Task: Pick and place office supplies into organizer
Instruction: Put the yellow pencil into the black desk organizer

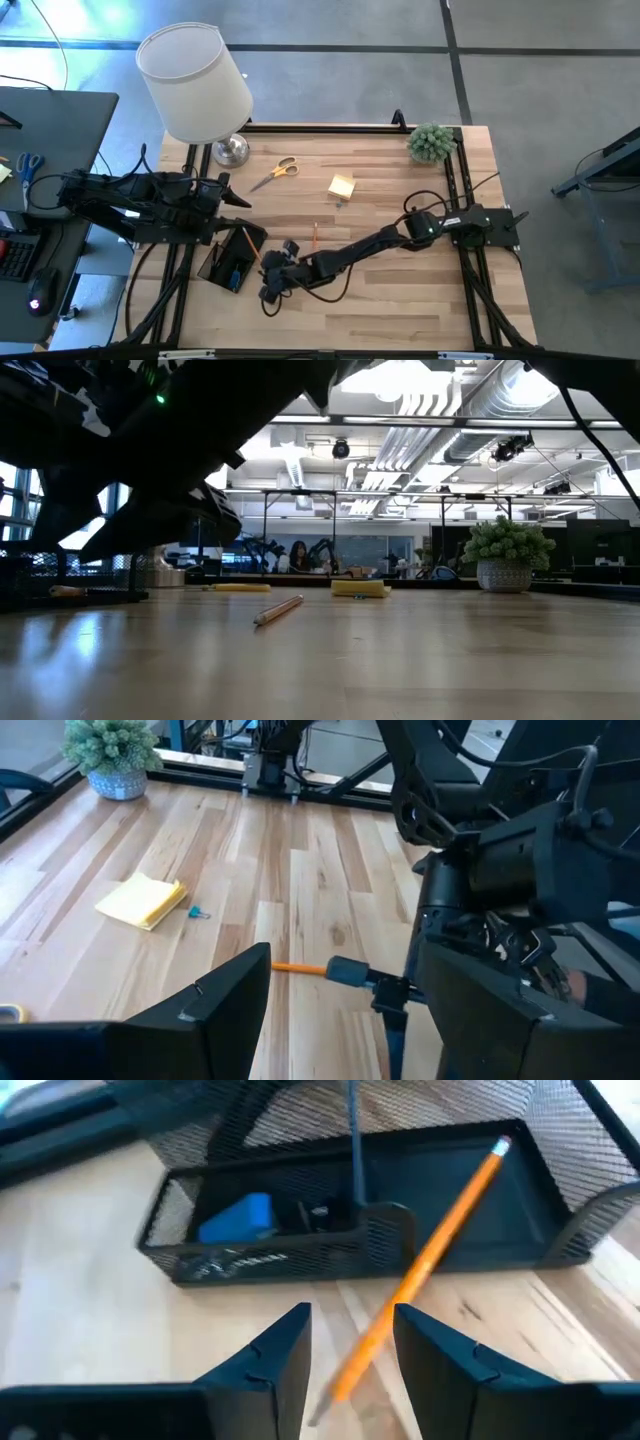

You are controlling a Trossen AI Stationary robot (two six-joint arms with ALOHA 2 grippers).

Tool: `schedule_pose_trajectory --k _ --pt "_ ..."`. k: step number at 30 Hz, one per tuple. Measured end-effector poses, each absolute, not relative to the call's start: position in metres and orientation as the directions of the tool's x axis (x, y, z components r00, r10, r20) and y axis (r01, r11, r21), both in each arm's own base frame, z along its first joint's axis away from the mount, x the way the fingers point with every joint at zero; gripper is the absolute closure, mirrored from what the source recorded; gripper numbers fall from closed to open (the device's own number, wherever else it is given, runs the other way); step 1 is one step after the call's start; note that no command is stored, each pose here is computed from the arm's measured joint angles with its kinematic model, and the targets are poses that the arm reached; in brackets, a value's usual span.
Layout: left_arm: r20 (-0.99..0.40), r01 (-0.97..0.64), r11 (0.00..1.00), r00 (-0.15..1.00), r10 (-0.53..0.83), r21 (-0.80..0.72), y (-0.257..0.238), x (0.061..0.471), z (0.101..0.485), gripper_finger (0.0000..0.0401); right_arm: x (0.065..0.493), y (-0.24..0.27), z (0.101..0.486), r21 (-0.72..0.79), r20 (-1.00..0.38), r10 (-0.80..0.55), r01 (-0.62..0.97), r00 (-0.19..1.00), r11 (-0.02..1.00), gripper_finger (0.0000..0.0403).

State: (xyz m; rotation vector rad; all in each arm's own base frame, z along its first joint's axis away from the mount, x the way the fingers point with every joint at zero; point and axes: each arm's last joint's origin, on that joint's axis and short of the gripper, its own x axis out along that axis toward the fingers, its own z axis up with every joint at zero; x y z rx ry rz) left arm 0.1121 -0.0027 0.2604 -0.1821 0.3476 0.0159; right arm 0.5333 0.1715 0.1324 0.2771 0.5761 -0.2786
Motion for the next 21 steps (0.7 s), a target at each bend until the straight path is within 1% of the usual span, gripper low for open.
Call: schedule_pose_trajectory --k 6,12,17,21 --pt "-0.336 -0.054 0.983 0.942 -0.008 -0.174 -0.003 0.112 0.261 0.0156 0.533 0.172 0.119 0.154 -0.590 -0.186 0.335 0.786 0.930 0.0263" --pt "-0.329 -0.063 0.979 0.944 -0.005 -0.194 -0.002 0.113 0.261 0.0156 0.534 0.172 0.111 0.137 -0.582 -0.206 0.345 0.787 0.928 0.0263" --pt "-0.322 -0.083 0.974 0.947 0.011 -0.211 -0.002 0.113 0.262 0.0156 0.533 0.172 0.106 0.087 -0.586 -0.242 0.356 0.774 0.930 0.0263" --pt "-0.323 -0.087 0.972 0.946 0.013 -0.218 -0.002 0.113 0.262 0.0156 0.530 0.172 0.103 0.029 -0.592 -0.299 0.391 0.748 0.920 0.0264"
